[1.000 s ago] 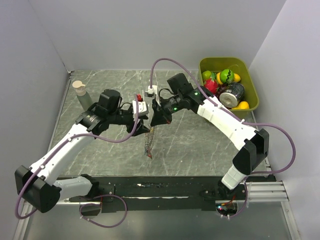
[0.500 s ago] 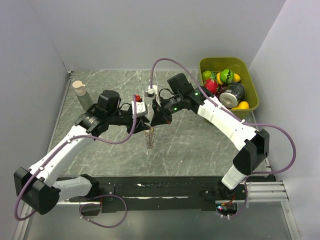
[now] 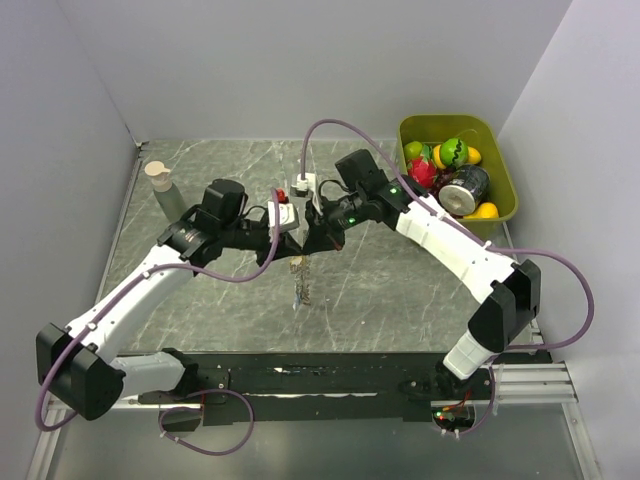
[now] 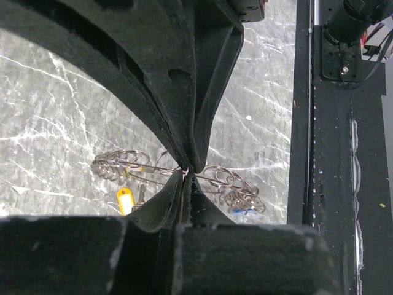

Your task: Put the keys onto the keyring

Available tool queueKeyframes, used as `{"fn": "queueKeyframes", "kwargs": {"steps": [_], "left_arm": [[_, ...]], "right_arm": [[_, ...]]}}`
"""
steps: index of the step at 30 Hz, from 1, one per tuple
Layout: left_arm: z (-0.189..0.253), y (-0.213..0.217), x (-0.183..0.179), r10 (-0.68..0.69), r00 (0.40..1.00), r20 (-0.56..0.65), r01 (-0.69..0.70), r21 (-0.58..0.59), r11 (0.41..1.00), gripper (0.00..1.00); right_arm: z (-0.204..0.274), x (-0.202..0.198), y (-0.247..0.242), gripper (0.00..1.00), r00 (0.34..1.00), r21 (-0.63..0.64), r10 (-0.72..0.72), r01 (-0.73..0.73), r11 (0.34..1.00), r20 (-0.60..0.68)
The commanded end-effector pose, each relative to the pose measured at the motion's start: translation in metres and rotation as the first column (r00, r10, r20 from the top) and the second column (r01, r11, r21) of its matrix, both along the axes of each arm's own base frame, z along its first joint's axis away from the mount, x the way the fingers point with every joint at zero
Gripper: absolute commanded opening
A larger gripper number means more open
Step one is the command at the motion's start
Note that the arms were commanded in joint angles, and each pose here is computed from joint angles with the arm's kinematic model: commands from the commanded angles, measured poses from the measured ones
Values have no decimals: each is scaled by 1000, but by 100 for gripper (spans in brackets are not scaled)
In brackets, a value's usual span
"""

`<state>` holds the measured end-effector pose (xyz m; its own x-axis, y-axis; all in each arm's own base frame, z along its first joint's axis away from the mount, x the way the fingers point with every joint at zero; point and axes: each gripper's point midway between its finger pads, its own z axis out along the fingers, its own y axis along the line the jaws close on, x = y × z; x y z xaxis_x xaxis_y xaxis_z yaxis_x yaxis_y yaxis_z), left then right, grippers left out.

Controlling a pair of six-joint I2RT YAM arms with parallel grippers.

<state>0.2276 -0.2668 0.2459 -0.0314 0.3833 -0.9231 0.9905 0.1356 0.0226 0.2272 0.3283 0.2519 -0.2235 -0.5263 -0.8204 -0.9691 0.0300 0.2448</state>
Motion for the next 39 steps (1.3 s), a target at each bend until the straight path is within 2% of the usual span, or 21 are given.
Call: {"fn": "queueKeyframes", "kwargs": {"steps": [1,2,3,5,6,8,10,12,16,20,22,23,24,25,27,30,32,35,39], "left_arm": [[21,-2,-6,-15,997,72,20,-69,997,1],[20,0,-9,-1,997,71,6,-73,997,1],[19,2,-7,15,997,79,-9,-73,997,1],[20,8,-8,54,994,92,-45,-96,994,1],[21,12,-5,88,991,105,-78,-100,992,1],[27,23,1,189,975,120,-171,-144,975,1],[30,37,10,291,946,146,-266,-170,949,1],[37,51,9,365,920,142,-328,-230,916,1],[42,86,21,526,840,136,-482,-260,837,1],[48,112,32,635,761,135,-593,-255,764,1],[51,124,38,683,719,128,-642,-253,724,1],[55,130,42,712,692,123,-670,-260,696,1],[58,137,46,736,666,120,-693,-266,670,1],[62,142,49,757,643,118,-712,-273,647,1],[70,160,59,827,553,101,-778,-292,556,1],[77,165,63,840,533,99,-785,-313,535,1],[80,164,63,834,542,101,-774,-326,542,1],[79,162,63,827,553,102,-769,-322,553,1],[76,160,63,819,564,109,-759,-323,565,1]], "right_arm": [[36,7,4,6,992,108,-51,39,993,115],[38,10,4,15,990,120,-71,57,991,120],[37,9,0,34,990,130,-97,83,988,104],[46,23,-1,50,976,182,-162,134,974,146],[40,25,-11,61,971,184,-201,176,967,128],[42,41,-18,69,947,217,-281,245,945,155],[32,55,-32,74,929,204,-352,325,923,115],[19,69,-37,77,907,178,-413,393,902,89],[-14,91,-38,87,865,89,-501,497,863,33],[-56,99,-22,89,827,-44,-562,562,826,12],[-77,107,-16,90,791,-128,-611,608,784,17],[-82,101,-4,90,801,-153,-598,594,790,23],[-90,110,2,89,766,-184,-642,634,751,22],[-97,106,7,89,761,-217,-648,636,741,17],[-112,105,25,86,741,-259,-672,646,718,-12],[-136,102,41,75,715,-328,-698,651,685,-38],[-153,100,47,68,702,-379,-709,640,668,-64],[-170,96,50,63,686,-425,-724,636,644,-70],[-189,95,50,52,676,-449,-734,637,627,-67]]}}
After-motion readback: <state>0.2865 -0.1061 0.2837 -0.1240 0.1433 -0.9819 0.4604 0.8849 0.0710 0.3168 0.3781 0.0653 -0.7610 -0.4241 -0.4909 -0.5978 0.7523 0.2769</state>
